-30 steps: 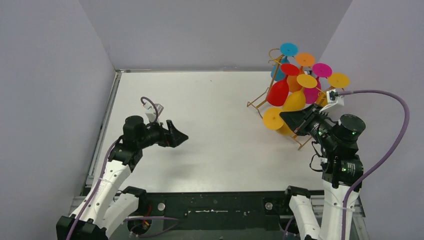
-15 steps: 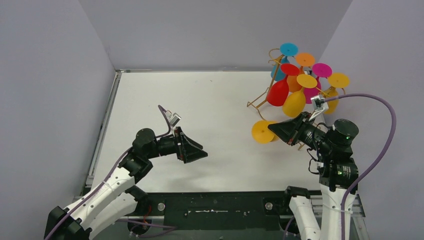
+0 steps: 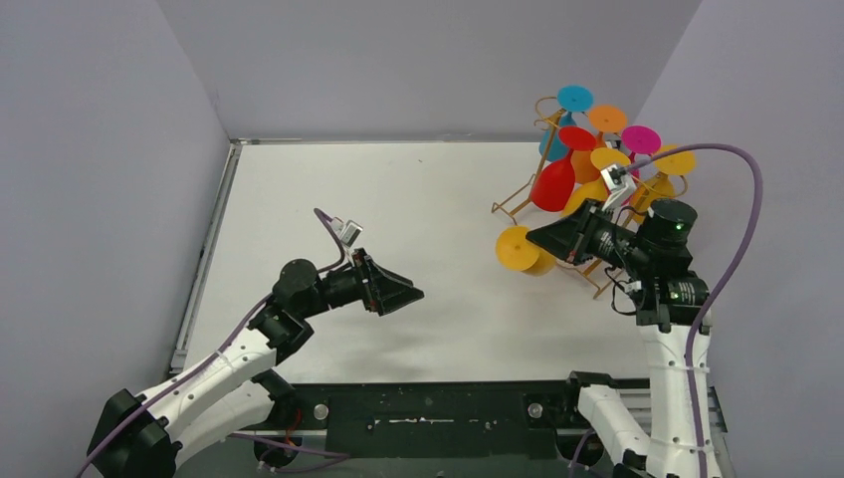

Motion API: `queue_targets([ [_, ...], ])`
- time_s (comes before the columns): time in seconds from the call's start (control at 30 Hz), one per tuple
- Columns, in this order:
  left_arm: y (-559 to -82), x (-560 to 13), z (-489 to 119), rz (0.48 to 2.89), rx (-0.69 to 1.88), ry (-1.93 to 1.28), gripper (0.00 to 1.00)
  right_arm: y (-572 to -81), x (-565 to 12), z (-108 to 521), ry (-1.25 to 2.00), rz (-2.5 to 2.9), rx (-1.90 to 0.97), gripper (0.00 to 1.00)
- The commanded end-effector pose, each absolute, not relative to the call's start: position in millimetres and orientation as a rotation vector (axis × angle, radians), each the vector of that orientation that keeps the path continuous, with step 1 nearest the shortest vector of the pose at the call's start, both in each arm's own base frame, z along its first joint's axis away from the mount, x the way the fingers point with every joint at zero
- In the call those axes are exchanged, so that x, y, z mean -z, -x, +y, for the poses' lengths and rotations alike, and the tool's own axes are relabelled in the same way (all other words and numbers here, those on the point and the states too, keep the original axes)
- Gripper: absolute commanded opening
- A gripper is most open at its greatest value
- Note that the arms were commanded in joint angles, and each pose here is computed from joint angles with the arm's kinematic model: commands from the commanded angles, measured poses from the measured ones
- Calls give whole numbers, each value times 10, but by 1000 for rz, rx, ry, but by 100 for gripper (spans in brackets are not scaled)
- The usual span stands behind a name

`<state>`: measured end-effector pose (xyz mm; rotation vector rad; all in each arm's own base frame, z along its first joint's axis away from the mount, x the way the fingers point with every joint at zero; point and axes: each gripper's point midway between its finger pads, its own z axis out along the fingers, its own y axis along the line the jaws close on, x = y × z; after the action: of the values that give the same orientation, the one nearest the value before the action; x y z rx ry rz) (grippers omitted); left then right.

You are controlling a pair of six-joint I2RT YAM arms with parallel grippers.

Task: Take the wine glass off the wine glass rack
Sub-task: Place the wine glass at the center of the board.

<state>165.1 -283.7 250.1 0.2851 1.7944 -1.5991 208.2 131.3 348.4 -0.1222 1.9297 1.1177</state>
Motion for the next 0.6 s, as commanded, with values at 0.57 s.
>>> queue_targets([
  [0.57,-1492,-2875,-2487,1581,1569,-195,60,-2108,-3345,3341,557,1836,-1207,0],
])
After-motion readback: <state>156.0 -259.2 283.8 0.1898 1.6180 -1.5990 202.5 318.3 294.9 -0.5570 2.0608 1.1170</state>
